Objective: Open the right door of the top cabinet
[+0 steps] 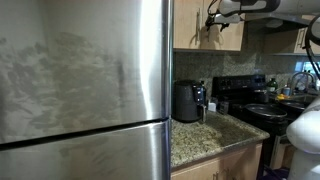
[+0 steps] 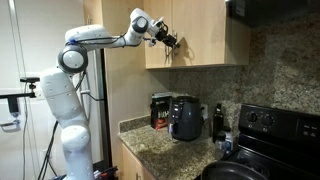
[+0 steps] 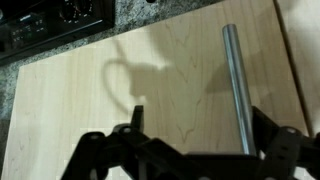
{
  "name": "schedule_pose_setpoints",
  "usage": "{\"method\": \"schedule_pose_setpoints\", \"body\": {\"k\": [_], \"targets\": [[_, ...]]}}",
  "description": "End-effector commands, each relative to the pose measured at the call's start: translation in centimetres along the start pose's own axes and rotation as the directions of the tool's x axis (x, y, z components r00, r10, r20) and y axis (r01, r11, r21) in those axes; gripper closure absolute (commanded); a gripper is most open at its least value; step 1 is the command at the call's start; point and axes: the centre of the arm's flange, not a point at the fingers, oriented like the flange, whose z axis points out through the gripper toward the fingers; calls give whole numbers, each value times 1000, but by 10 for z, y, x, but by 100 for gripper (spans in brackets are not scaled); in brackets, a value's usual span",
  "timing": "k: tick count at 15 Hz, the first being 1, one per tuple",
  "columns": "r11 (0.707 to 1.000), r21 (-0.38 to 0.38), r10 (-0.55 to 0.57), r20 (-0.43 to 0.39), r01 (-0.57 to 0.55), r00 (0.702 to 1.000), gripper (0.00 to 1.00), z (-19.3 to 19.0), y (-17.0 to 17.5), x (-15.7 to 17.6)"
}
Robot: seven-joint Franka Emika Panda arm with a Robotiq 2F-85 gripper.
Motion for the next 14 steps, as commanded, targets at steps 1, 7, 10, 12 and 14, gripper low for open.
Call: {"method": "schedule_pose_setpoints", "body": {"k": [1,7,10,12,14], "targets": [[999,-53,2,-38,-4,999,27,19,-3,6],[997,-68,15,-56,-18,998,88,8,-12,3],[994,-73,75,-42,-78,996,100,7,-9,4],[986,-102,130,-38,-133,991,100,5,-4,5],[973,-135,183,-47,-188,982,100,1,5,5]]}}
